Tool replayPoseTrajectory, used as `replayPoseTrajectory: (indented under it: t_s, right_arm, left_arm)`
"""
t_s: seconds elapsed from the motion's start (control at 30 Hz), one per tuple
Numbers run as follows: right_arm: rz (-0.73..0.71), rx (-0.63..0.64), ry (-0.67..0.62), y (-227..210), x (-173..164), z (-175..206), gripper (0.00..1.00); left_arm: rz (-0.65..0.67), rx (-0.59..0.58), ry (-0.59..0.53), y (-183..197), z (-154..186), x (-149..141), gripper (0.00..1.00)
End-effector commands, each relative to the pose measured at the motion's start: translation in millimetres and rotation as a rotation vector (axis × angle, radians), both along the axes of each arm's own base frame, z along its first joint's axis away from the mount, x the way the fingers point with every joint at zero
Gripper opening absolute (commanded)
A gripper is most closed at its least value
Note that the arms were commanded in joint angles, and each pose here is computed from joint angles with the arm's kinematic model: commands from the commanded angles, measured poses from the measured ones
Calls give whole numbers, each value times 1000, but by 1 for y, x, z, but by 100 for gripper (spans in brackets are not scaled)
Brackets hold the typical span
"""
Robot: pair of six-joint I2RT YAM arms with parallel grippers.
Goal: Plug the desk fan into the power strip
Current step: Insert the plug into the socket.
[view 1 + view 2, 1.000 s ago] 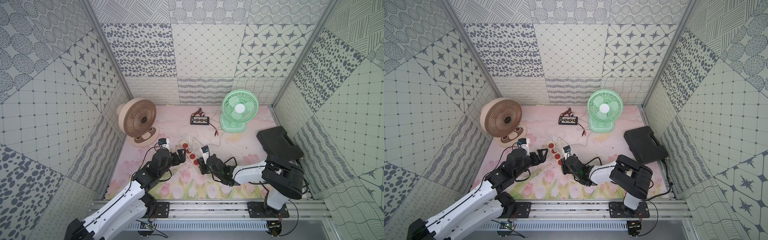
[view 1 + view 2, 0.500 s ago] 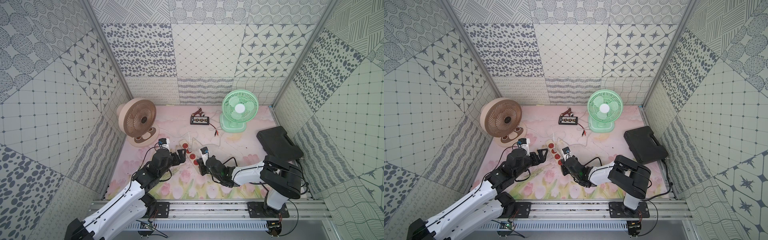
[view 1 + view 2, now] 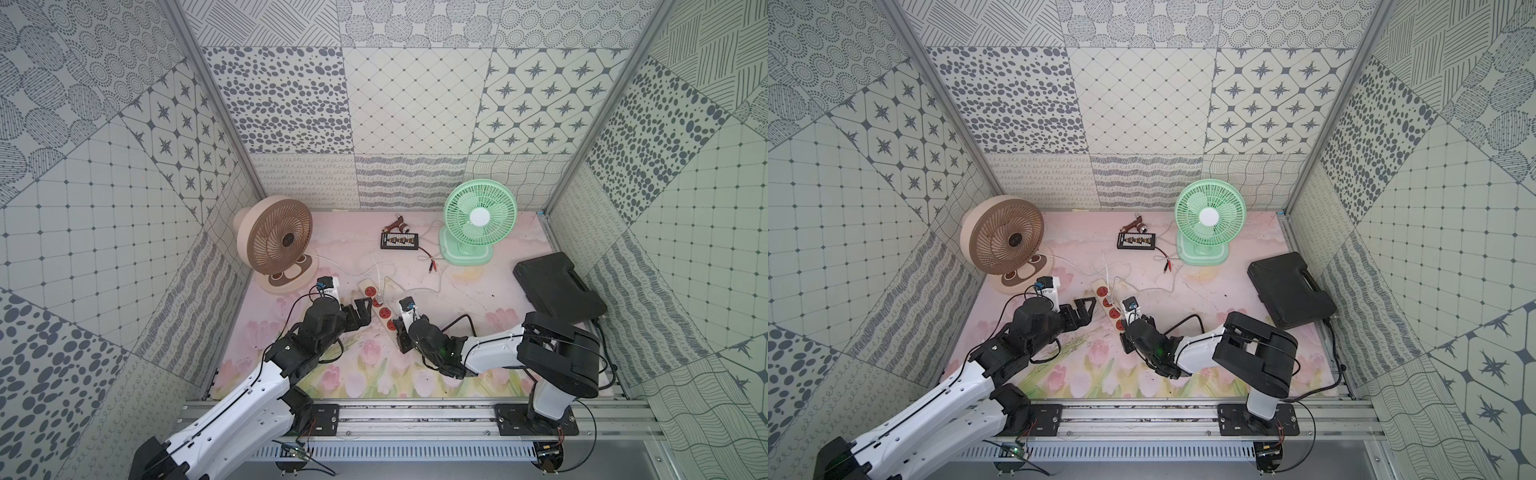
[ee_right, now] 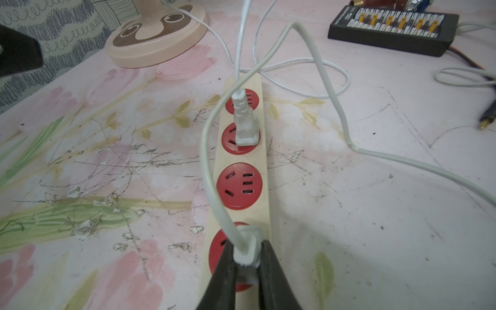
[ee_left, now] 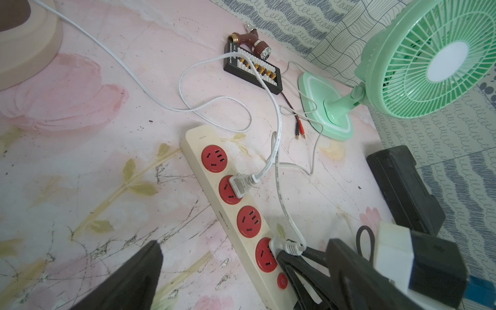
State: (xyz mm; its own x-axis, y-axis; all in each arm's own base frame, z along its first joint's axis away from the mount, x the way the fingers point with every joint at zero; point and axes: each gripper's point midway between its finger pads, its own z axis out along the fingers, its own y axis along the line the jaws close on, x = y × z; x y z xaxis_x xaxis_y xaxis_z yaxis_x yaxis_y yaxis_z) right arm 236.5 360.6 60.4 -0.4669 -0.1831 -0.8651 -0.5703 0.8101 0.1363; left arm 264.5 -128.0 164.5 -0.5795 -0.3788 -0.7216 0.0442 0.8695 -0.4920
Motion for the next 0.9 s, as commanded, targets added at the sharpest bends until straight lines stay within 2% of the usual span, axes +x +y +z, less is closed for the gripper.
replayPoseTrajectory:
  t_s: [0.0,0.47,0.87]
  right_arm:
    - [80,-283,185,-36,-46,-83,0]
    - [74,-314,240,-44,-62,-104,0]
    - [88,-480,218,-50,-79,-126,0]
  left_arm:
    - [1,-9,-53,1,11,7,99]
    - [5,-8,-55,2,11,6,99]
    - [6,-7,-56,2,11,6,100]
